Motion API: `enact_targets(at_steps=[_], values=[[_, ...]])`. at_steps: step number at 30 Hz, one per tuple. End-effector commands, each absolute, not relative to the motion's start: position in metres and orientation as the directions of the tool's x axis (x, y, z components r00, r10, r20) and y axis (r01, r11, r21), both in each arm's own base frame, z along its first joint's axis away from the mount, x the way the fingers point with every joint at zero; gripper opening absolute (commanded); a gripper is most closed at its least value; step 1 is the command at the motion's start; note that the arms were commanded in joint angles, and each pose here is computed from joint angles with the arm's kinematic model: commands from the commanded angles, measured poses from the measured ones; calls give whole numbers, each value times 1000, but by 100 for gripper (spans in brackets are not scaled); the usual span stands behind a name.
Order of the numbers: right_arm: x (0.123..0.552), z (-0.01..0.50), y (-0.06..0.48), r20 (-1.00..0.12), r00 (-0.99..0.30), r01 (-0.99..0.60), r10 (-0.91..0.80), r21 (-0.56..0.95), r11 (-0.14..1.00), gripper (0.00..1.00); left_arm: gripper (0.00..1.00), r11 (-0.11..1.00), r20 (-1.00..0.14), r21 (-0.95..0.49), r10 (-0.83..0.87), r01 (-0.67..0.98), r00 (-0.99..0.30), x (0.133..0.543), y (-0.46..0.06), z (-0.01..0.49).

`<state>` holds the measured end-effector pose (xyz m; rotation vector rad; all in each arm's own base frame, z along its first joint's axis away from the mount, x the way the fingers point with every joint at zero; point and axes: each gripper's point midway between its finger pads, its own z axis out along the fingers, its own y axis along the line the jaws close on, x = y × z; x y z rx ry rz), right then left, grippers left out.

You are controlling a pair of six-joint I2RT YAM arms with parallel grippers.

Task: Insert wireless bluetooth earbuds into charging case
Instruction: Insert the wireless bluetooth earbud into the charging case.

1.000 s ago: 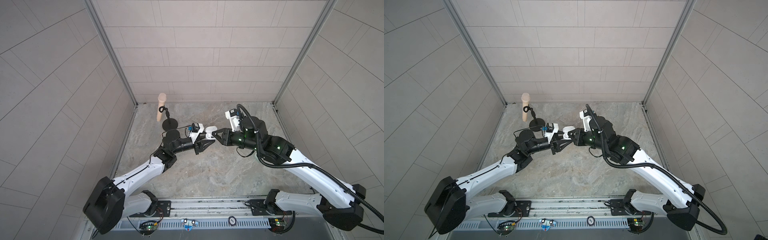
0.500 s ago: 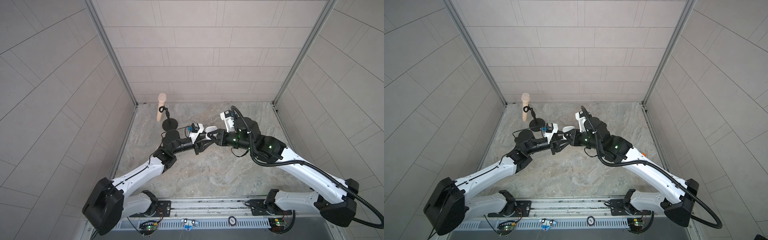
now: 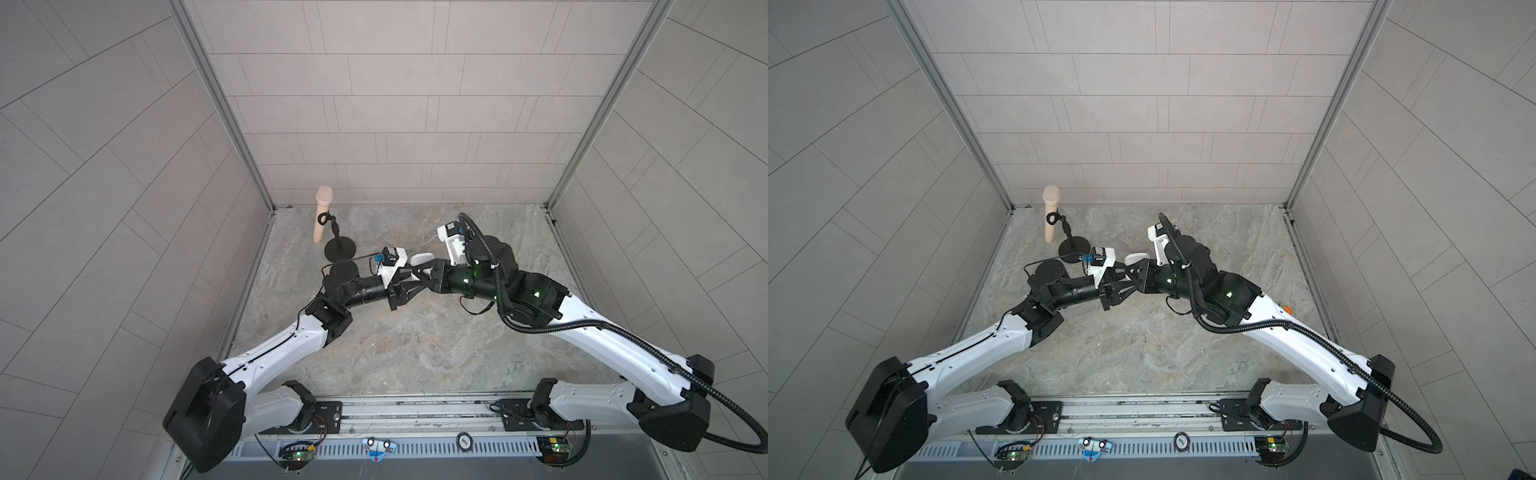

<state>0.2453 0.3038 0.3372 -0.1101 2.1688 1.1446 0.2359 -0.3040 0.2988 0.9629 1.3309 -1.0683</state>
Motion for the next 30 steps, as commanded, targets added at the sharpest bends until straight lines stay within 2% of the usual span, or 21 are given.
enact_targets(at_steps=[1, 12, 22, 30], values=[[242, 323, 298, -586, -784, -337, 205, 679, 652, 15, 21, 243, -995, 17, -96, 970, 41, 228, -302, 326], [238, 323, 292, -590, -782, -336, 200, 669, 663, 26, 20, 251, -994, 22, -98, 968, 48, 228, -301, 328], [236, 323, 284, -593, -778, -325, 205, 660, 677, 32, 20, 258, -994, 26, -94, 966, 52, 228, -300, 328], [230, 340, 275, -609, -764, -335, 211, 655, 677, 41, 20, 261, -995, 28, -87, 965, 53, 228, -300, 326]])
